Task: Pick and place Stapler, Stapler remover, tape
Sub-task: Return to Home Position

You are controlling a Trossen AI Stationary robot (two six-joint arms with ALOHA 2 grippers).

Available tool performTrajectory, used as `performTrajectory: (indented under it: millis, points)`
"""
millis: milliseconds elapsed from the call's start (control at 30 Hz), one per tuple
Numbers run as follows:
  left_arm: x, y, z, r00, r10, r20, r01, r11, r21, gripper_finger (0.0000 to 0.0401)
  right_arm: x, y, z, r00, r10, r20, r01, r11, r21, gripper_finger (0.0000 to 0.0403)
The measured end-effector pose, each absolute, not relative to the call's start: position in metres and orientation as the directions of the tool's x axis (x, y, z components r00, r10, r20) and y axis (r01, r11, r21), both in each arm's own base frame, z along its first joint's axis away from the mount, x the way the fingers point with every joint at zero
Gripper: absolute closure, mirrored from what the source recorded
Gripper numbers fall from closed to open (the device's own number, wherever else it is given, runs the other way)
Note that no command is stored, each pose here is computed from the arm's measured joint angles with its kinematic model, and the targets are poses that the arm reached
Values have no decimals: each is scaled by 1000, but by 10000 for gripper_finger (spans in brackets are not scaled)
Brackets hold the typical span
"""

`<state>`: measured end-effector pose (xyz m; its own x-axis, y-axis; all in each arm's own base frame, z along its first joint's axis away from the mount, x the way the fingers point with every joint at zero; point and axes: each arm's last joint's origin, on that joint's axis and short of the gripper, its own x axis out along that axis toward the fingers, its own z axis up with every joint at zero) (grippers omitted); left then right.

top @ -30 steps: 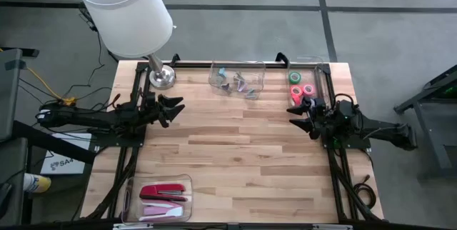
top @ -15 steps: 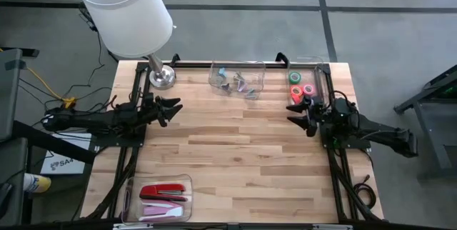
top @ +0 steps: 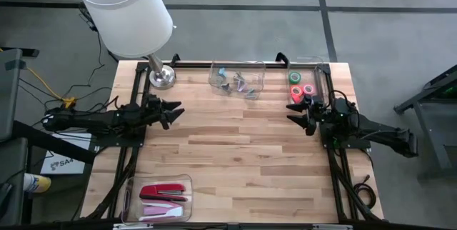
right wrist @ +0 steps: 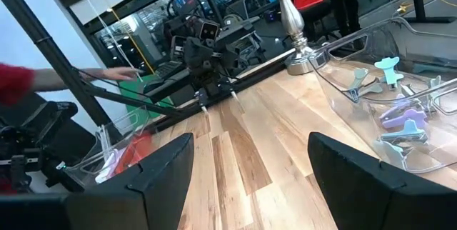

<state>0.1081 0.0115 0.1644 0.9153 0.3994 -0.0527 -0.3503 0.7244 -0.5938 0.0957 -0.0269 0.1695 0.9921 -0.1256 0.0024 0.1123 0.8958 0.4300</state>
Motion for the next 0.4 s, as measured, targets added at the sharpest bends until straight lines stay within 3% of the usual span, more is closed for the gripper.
performTrajectory:
  millis: [400]
  points:
    - [108, 12, 163, 914, 399, -70, -362, 725, -587, 105, 96, -27, 169, 992, -126, 2, 112, 896, 430, 136]
